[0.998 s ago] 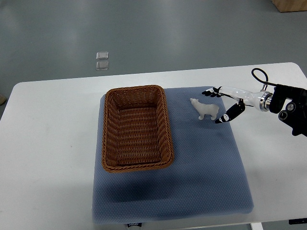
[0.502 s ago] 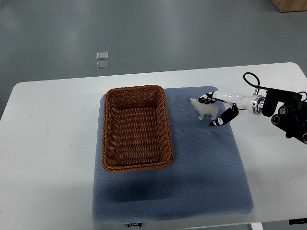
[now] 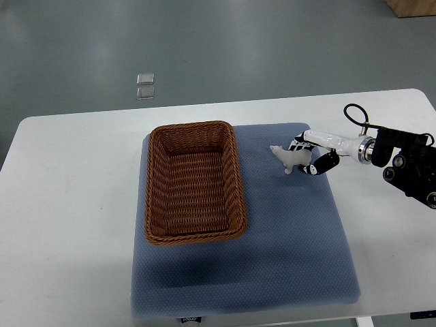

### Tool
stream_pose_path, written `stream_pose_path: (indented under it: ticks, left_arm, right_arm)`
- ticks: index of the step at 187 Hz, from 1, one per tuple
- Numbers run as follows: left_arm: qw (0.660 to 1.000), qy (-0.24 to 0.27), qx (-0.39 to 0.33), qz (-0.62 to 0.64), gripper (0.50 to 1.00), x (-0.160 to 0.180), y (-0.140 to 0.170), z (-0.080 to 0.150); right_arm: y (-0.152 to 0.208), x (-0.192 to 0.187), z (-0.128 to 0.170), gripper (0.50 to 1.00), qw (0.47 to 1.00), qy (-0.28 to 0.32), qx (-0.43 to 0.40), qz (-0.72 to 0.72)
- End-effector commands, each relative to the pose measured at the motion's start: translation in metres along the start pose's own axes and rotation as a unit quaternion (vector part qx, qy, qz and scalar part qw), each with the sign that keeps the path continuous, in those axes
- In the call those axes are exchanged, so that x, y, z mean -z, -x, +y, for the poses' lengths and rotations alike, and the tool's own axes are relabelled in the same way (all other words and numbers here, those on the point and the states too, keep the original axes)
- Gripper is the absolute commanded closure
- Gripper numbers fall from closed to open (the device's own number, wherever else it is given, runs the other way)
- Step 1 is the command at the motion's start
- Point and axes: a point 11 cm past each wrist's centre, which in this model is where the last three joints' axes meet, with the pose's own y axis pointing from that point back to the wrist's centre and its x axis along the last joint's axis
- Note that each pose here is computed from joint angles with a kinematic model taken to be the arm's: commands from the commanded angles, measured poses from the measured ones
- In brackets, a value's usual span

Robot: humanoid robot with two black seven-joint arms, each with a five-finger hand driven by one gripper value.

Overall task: Place white bear in brown basket with right hand
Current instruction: 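Close the right hand fingers around the white polar bear, then lift the bear and carry it over the brown wicker basket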

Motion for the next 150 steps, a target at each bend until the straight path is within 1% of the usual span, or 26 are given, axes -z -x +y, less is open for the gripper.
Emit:
stream_pose_path:
  ticks: [1, 3, 13, 14, 43, 58, 69, 78, 100, 130, 150]
  left_arm:
    - [1.000, 0.000, 0.000, 0.000, 0.500, 0.000, 0.000, 0.000]
    - [1.000, 0.000, 0.000, 0.001, 0.500, 0.000, 0.000, 0.000]
    - [1.000, 0.000, 0.000, 0.001, 0.500, 0.000, 0.000, 0.000]
    - [1.000, 0.000, 0.000, 0.001, 0.500, 0.000, 0.000, 0.000]
    - [1.000, 0.000, 0.000, 0.000, 0.500, 0.000, 0.000, 0.000]
    - [1.000, 0.000, 0.000, 0.000, 0.500, 0.000, 0.000, 0.000]
    - [1.000, 0.000, 0.000, 0.000, 0.500, 0.000, 0.000, 0.000]
    - [1.000, 0.000, 0.000, 0.000, 0.500, 0.000, 0.000, 0.000]
    - [1.000, 0.000, 0.000, 0.000, 0.500, 0.000, 0.000, 0.000]
    - [1.000, 0.000, 0.000, 0.001, 0.500, 0.000, 0.000, 0.000]
    - [1.000, 0.000, 0.000, 0.000, 0.500, 0.000, 0.000, 0.000]
  right_arm:
    - [0.002, -0.001, 0.000, 0.975, 1.000, 0.003, -0.001, 0.013]
    - [0.002, -0.001, 0.000, 0.983, 1.000, 0.003, -0.003, 0.015]
    - [0.002, -0.001, 0.000, 0.983, 1.000, 0.003, -0.003, 0.015]
    - [0.001, -0.001, 0.000, 1.000, 1.000, 0.004, -0.009, 0.020]
    - [-0.009, 0.005, -0.001, 1.000, 0.999, -0.005, -0.026, 0.028]
    - [-0.026, 0.025, -0.002, 1.000, 0.998, -0.031, -0.039, 0.043]
    - [-0.031, 0.042, -0.003, 1.000, 0.997, -0.053, -0.041, 0.050]
    - [-0.042, 0.058, -0.002, 1.000, 0.994, -0.073, -0.046, 0.061]
    - [-0.055, 0.087, -0.003, 1.000, 0.989, -0.103, -0.043, 0.093]
    - [-0.057, 0.116, -0.011, 1.000, 0.983, -0.127, -0.024, 0.134]
    - [-0.042, 0.142, -0.026, 1.000, 0.976, -0.153, 0.000, 0.153]
